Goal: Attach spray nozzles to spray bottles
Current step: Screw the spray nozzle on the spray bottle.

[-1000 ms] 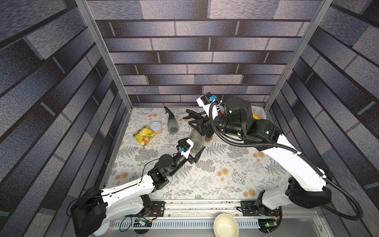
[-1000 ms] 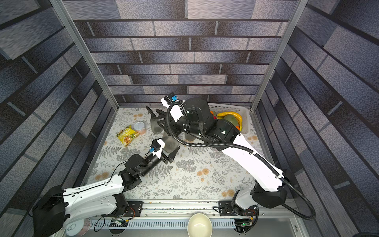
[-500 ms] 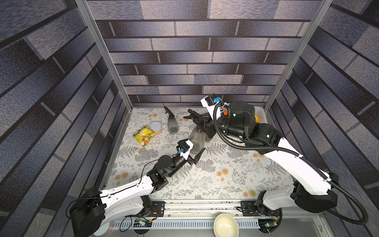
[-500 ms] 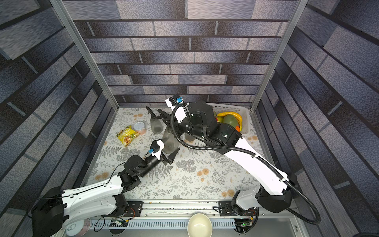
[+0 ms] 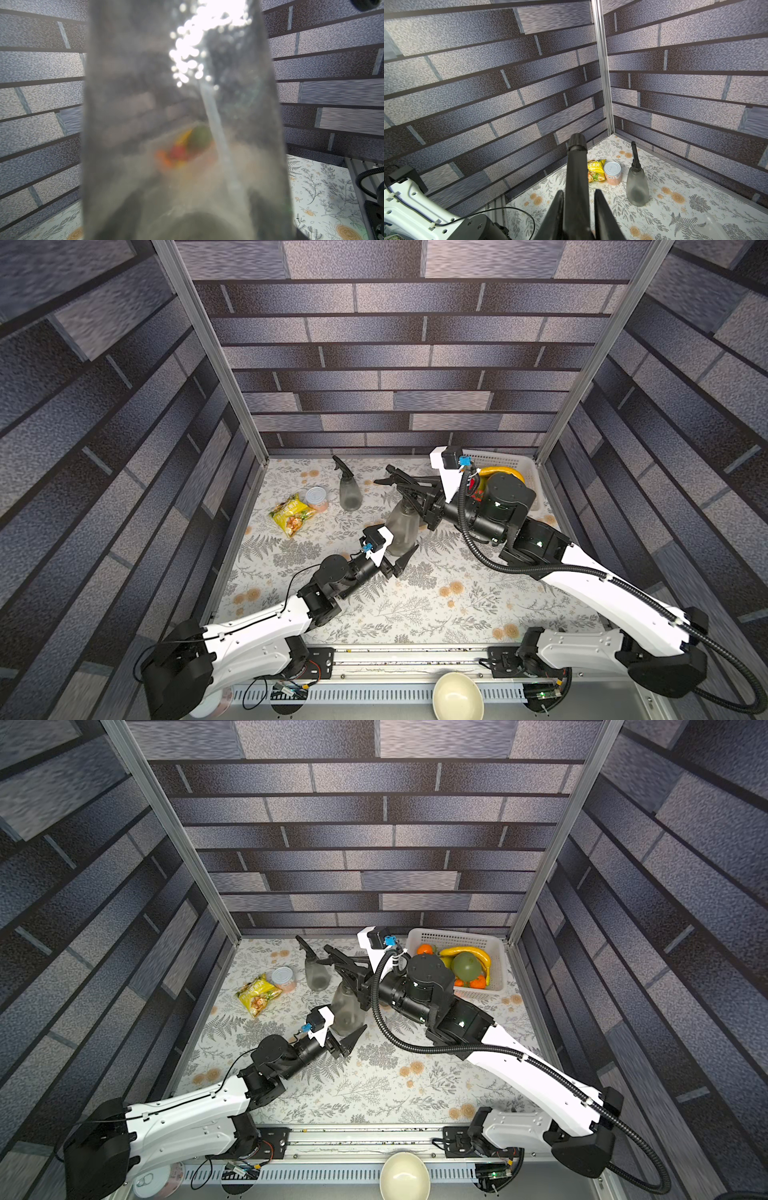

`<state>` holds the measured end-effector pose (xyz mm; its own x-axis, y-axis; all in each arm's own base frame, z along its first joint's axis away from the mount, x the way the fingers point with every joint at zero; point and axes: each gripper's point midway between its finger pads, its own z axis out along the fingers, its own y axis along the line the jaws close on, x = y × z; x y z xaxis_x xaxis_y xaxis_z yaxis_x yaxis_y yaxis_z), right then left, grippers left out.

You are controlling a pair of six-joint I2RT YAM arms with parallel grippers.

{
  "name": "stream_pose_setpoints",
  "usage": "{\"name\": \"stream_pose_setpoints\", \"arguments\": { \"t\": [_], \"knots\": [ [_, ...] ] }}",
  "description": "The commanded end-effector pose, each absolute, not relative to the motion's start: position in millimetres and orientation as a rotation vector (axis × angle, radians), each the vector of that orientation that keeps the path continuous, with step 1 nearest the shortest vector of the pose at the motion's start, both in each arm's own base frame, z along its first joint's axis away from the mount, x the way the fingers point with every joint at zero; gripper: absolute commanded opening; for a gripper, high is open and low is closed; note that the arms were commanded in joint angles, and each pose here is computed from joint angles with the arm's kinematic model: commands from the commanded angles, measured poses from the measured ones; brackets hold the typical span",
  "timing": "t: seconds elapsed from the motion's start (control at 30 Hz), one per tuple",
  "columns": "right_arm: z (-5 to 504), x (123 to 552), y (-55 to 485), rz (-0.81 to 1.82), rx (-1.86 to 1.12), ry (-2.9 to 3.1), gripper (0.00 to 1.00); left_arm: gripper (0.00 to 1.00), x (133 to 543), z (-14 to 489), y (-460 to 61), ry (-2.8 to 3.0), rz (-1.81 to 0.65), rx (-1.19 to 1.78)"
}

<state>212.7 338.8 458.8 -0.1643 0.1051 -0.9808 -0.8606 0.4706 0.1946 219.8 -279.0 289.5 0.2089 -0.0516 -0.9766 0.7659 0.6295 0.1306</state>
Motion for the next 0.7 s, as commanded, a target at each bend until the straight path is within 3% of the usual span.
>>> {"name": "stream_pose_setpoints", "arguments": {
  "t": [0.0,0.67],
  "knots": [
    [476,199,333,1.043,-0.704,1.437,0.16,0.80,228,314,-261,1.212,-0.672,0.561],
    [517,205,330,0.980,-0.717,1.323,0.13,0.80,225,294,-273,1.252,-0.692,0.631]
  ]
}}
